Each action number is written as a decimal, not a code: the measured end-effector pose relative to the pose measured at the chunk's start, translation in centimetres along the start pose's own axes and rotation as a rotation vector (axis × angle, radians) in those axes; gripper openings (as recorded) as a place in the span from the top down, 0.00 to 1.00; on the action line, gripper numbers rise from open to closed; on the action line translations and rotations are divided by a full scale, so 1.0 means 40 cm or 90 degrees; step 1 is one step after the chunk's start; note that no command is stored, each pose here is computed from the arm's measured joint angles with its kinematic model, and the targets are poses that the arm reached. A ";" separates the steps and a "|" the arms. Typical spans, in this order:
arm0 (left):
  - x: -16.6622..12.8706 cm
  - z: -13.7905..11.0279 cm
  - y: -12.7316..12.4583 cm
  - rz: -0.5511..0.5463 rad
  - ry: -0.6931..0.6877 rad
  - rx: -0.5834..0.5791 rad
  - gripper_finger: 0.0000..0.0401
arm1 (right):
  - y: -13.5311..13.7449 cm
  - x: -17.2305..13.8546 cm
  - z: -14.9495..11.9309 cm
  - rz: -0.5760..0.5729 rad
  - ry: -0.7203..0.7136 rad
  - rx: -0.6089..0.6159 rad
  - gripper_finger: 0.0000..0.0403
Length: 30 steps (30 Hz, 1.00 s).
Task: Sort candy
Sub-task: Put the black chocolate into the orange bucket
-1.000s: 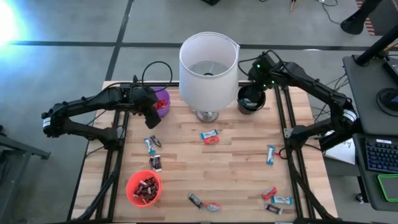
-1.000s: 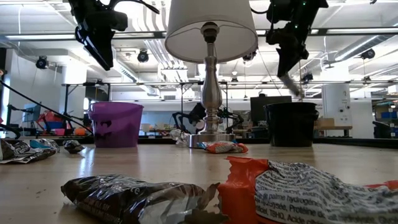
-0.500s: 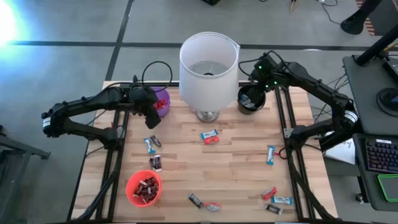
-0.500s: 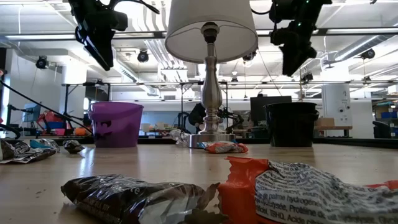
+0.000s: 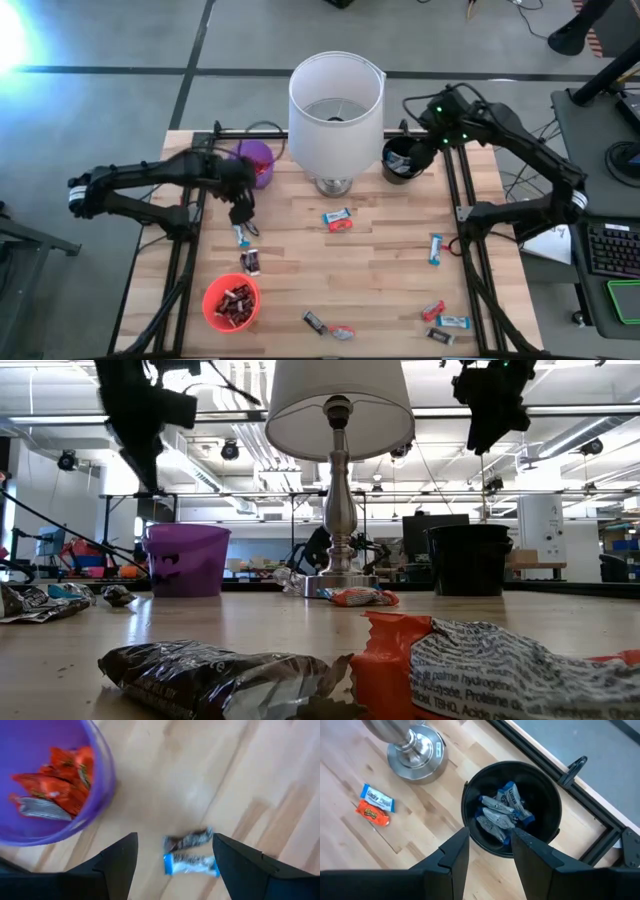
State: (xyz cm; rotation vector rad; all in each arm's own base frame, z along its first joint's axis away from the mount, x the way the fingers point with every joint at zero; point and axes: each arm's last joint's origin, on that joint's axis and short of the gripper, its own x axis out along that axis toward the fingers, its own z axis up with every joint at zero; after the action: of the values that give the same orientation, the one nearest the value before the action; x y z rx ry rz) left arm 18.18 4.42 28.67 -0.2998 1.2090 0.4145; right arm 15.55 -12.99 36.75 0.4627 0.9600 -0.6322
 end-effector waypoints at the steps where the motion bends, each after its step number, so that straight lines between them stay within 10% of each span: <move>1: 0.014 -0.008 -0.005 0.000 0.009 0.020 0.40 | 0.000 -0.003 -0.001 0.000 -0.002 0.000 0.66; 30: 0.241 -0.048 -0.044 -0.066 0.189 0.124 0.40 | 0.001 -0.009 -0.006 0.008 -0.003 0.131 0.66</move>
State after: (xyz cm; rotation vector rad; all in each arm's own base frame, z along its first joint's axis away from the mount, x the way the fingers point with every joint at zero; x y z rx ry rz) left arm 20.22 3.44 18.93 -0.2609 1.5056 0.1627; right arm 15.28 -12.71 36.95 0.6486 0.8915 -0.7244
